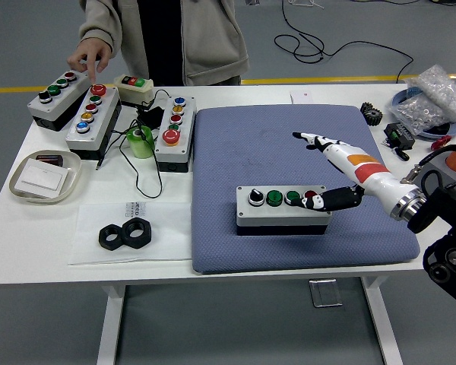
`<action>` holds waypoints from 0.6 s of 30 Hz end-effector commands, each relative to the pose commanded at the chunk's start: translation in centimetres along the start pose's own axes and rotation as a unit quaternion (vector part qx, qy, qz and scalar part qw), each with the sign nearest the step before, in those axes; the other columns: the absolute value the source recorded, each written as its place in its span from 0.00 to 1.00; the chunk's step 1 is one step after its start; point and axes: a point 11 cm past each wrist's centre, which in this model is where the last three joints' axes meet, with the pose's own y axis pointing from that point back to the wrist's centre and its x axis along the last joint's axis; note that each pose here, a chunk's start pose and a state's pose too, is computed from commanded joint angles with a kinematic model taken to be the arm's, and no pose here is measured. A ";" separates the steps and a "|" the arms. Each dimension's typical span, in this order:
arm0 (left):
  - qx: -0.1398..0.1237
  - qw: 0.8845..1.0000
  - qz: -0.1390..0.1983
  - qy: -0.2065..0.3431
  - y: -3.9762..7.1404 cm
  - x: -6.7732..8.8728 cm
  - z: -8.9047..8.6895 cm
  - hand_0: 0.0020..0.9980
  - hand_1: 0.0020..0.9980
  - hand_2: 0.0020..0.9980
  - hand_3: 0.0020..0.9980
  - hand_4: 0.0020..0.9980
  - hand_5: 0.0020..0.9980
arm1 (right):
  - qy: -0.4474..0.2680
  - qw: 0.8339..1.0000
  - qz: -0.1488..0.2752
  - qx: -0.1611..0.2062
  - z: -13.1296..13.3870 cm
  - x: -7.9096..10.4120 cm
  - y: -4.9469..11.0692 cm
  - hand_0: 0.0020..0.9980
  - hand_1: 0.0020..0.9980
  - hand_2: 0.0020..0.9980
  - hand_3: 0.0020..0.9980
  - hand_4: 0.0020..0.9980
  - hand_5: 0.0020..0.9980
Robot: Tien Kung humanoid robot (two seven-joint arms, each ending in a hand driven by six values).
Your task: Pick up the button,place it on the desk,press the button,press the button
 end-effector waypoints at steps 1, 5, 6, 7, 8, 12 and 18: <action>0.000 1.000 0.000 0.000 0.0 0.0 0.0 0.73 0.82 0.84 0.81 0.59 1.00 | 0.010 1.000 0.022 -0.005 0.6 0.7 0.2 0.50 0.48 0.54 0.82 0.49 0.00; -0.001 1.000 0.000 0.001 0.0 0.0 0.1 0.73 0.82 0.84 0.81 0.59 1.00 | 0.037 0.999 0.025 -0.020 1.9 1.2 1.0 0.43 0.39 0.48 0.76 0.43 0.00; -0.001 1.000 0.000 0.001 0.0 0.0 0.1 0.73 0.82 0.84 0.81 0.59 1.00 | 0.040 0.999 0.017 -0.021 2.1 1.0 1.1 0.43 0.39 0.48 0.76 0.43 0.00; -0.001 1.000 0.000 0.002 0.0 -0.1 0.1 0.73 0.82 0.84 0.81 0.59 1.00 | 0.042 0.999 0.008 -0.023 2.2 0.8 1.2 0.43 0.39 0.48 0.76 0.43 0.00; -0.001 1.000 -0.001 0.002 0.0 -0.1 0.1 0.73 0.82 0.84 0.81 0.59 1.00 | 0.044 0.999 -0.006 -0.025 2.3 0.5 1.4 0.43 0.39 0.48 0.76 0.43 0.00; 0.000 1.000 -0.001 0.003 0.0 -0.1 0.1 0.73 0.82 0.84 0.81 0.59 1.00 | 0.051 0.997 -0.061 -0.021 2.4 -0.6 1.7 0.42 0.20 0.32 0.72 0.50 0.00; -0.001 1.000 -0.001 0.003 0.0 -0.2 0.1 0.73 0.82 0.84 0.81 0.59 1.00 | 0.068 0.993 -0.100 -0.010 1.8 -1.7 2.0 0.38 0.15 0.27 0.73 0.46 0.00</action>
